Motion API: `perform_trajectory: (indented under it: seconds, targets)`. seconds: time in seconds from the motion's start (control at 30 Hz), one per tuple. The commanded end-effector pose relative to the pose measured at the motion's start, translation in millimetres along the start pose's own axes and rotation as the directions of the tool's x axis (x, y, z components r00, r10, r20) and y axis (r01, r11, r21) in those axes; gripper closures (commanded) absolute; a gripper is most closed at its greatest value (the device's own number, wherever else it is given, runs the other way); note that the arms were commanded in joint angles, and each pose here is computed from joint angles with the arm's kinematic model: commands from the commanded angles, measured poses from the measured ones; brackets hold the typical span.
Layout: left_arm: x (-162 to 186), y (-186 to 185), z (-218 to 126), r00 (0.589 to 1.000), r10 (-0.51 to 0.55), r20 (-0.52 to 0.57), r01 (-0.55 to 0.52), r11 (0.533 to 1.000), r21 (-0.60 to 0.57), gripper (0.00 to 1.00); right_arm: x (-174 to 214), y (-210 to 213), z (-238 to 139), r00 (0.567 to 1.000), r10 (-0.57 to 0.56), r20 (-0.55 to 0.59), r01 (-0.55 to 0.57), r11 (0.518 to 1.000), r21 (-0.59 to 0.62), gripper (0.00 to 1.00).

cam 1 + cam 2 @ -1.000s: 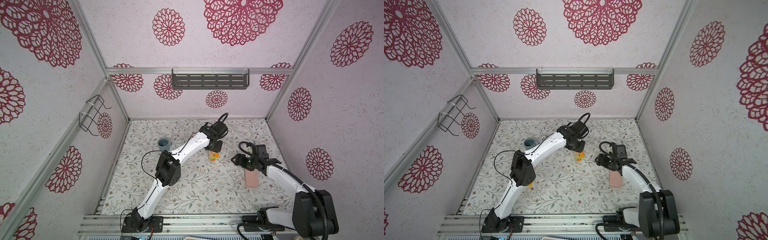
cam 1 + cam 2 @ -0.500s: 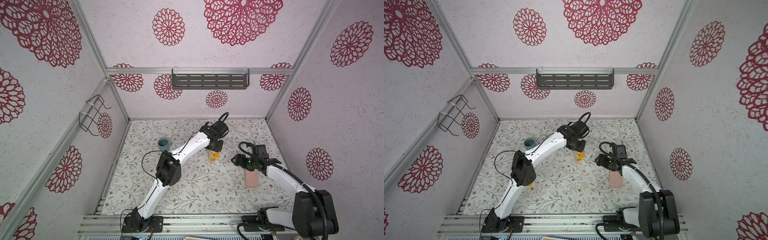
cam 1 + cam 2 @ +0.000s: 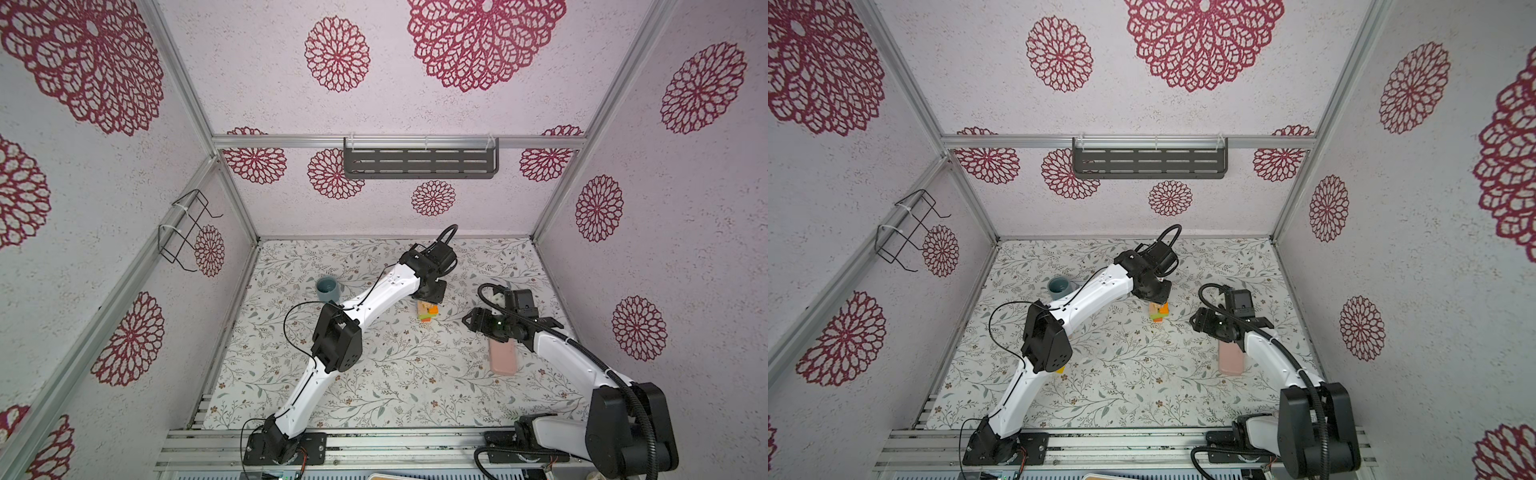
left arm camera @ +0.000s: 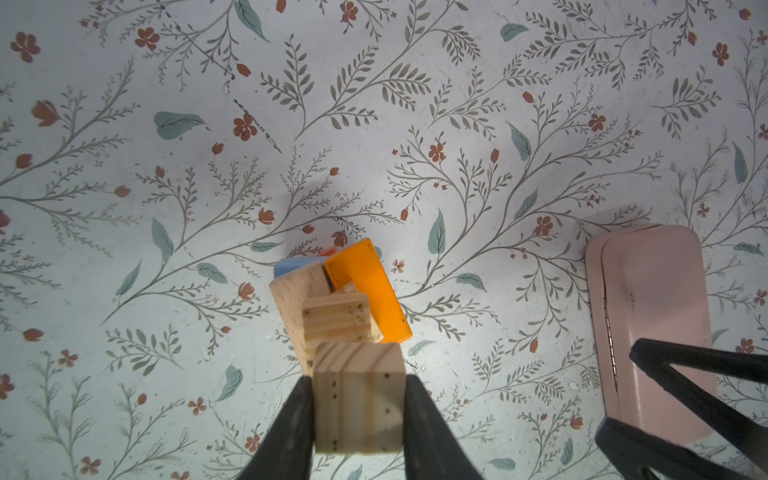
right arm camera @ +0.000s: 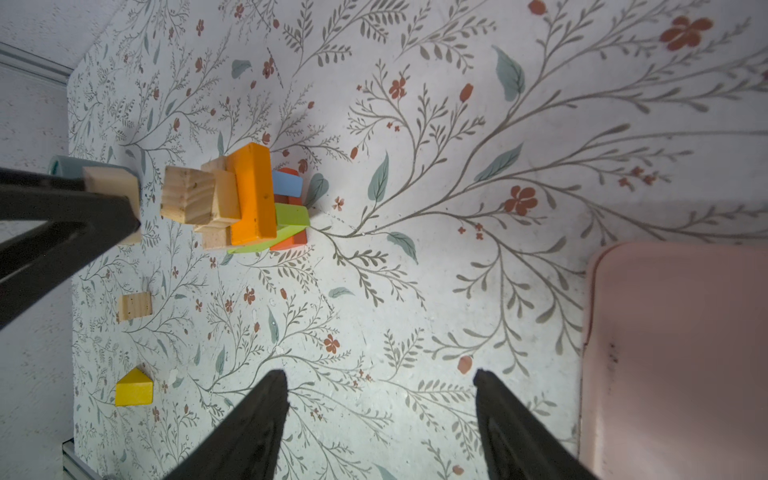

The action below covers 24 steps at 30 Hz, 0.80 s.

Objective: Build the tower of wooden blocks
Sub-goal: 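Lower the pine cube onto the stack top and open the left gripper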

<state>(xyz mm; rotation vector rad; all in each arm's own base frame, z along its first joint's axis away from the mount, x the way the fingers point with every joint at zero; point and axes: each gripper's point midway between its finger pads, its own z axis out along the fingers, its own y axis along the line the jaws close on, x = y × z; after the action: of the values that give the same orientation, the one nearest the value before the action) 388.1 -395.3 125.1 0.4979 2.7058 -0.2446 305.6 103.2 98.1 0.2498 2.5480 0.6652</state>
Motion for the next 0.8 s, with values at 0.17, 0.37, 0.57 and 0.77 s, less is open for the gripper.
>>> perform_trajectory:
  seconds: [0.17,0.37,0.57,0.77]
  targets:
    - [-4,-7,0,1.000,0.007,0.012,-0.007,1.000,0.019,0.65,-6,6,-7,1.000,-0.016,0.024,0.017,1.000,-0.019,0.26]
    - [-1,-2,8,1.000,0.006,0.002,-0.006,1.000,-0.001,0.65,-6,5,-7,1.000,-0.016,0.024,0.017,1.000,-0.017,0.26]
    - [-1,4,13,1.000,-0.010,-0.006,0.010,1.000,-0.006,0.65,-3,3,-6,1.000,-0.019,0.018,0.020,1.000,-0.013,0.26]
    - [1,5,18,1.000,-0.013,-0.014,0.013,1.000,-0.011,0.65,-5,4,-6,1.000,-0.019,0.020,0.019,1.000,-0.017,0.26]
